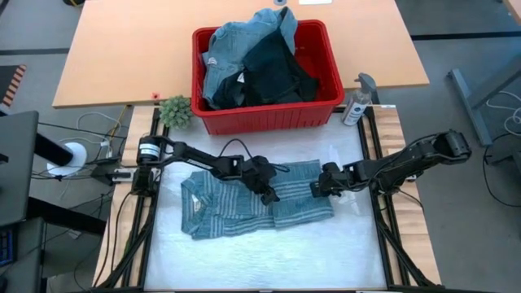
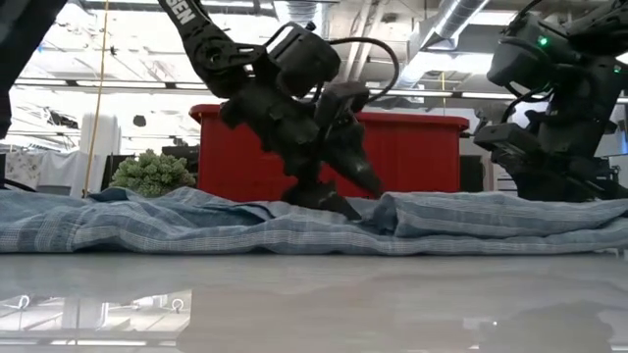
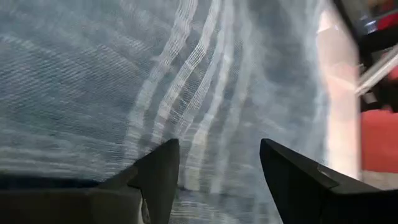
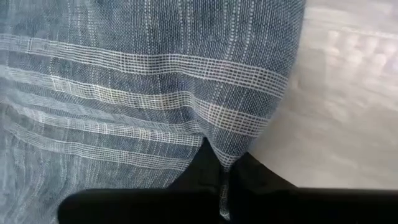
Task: Fold Laundry from Bin
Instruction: Fold the blue polo shirt
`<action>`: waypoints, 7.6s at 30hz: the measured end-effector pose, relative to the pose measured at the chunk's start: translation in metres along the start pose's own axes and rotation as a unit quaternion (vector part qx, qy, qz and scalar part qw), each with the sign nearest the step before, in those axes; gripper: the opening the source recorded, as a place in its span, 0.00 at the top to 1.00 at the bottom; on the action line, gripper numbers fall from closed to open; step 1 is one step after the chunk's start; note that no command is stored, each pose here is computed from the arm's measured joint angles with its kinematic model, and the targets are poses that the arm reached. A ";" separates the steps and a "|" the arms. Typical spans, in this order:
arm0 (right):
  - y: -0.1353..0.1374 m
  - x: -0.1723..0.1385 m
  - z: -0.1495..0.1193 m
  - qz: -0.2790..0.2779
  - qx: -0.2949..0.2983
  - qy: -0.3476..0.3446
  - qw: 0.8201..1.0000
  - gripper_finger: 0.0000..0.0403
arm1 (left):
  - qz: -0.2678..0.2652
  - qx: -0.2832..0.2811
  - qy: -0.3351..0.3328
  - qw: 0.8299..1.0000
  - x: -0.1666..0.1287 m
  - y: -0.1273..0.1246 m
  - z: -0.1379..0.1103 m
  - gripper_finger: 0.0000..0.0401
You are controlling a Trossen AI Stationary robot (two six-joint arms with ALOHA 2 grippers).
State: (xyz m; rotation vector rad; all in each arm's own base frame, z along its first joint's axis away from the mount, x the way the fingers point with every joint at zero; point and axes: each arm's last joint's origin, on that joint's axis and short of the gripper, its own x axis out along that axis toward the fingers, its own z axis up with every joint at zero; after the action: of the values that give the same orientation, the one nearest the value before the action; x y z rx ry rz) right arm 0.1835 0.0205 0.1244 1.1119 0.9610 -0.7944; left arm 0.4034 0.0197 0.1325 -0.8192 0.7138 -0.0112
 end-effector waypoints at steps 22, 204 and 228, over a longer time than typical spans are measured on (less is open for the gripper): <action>0.003 -0.007 0.001 0.016 -0.020 -0.005 1.000 0.94 | -0.040 0.132 0.029 0.990 -0.048 -0.008 0.045 0.56; 0.126 -0.163 0.021 0.047 -0.181 -0.108 0.976 0.94 | 0.104 0.135 0.024 0.985 0.000 -0.072 -0.004 1.00; 0.142 -0.157 0.019 0.087 -0.201 -0.132 0.967 0.94 | 0.192 0.217 0.213 0.933 -0.115 -0.150 0.015 1.00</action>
State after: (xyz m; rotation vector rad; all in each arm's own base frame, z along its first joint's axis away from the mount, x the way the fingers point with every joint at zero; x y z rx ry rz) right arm 0.2542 0.0475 0.3232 0.7047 0.7453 -0.5533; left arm 0.3623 -0.0436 0.3067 -0.2377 1.2230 0.0066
